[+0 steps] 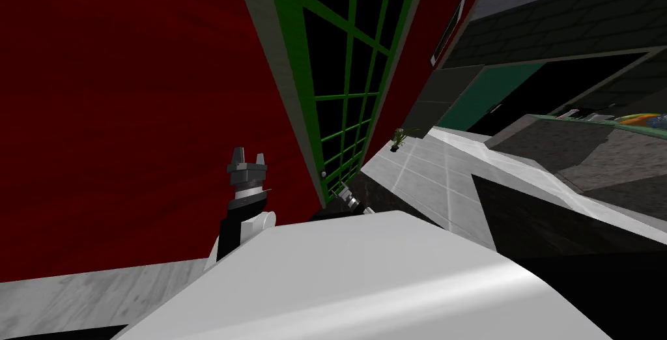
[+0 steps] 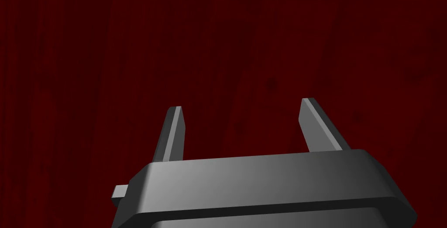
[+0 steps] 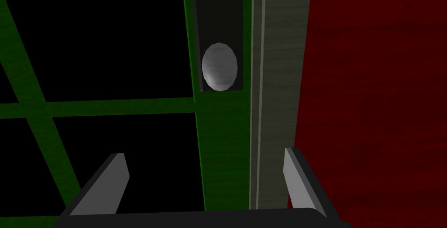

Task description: Pull the door open

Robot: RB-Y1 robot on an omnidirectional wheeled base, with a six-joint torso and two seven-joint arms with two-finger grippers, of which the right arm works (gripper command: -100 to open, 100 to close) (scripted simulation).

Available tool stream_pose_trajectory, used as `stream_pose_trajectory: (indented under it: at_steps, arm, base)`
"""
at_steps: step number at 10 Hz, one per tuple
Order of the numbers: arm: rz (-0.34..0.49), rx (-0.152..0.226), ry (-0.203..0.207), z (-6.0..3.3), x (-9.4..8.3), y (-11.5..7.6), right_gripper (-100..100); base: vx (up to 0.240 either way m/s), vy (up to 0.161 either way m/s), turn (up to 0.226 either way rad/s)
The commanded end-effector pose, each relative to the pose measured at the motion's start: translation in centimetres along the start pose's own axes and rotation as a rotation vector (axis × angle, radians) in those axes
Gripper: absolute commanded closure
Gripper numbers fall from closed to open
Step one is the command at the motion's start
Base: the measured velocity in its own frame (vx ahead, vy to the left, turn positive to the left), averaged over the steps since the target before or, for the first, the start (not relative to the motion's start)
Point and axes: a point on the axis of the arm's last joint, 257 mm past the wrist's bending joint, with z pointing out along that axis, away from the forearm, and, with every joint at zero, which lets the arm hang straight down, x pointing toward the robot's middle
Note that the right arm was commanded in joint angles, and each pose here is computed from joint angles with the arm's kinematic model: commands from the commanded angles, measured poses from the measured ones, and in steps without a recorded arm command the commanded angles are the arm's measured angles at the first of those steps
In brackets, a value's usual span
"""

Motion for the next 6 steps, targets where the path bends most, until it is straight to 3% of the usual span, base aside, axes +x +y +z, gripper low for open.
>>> stream_pose_trajectory:
  at_steps: [1, 4, 6]
  arm:
    - [-0.003, 0.006, 0.006, -0.26, 0.2, -0.4, -100]
    - [-0.010, 0.024, 0.021, -0.87, 0.7, -1.5, -100]
    - [-0.016, 0.041, 0.032, -1.39, 1.0, -2.5, -100]
  base:
    - [-0.020, -0.073, 0.217]
    - [-0.048, -0.149, 0.307]
    - [-0.074, -0.087, 0.295]
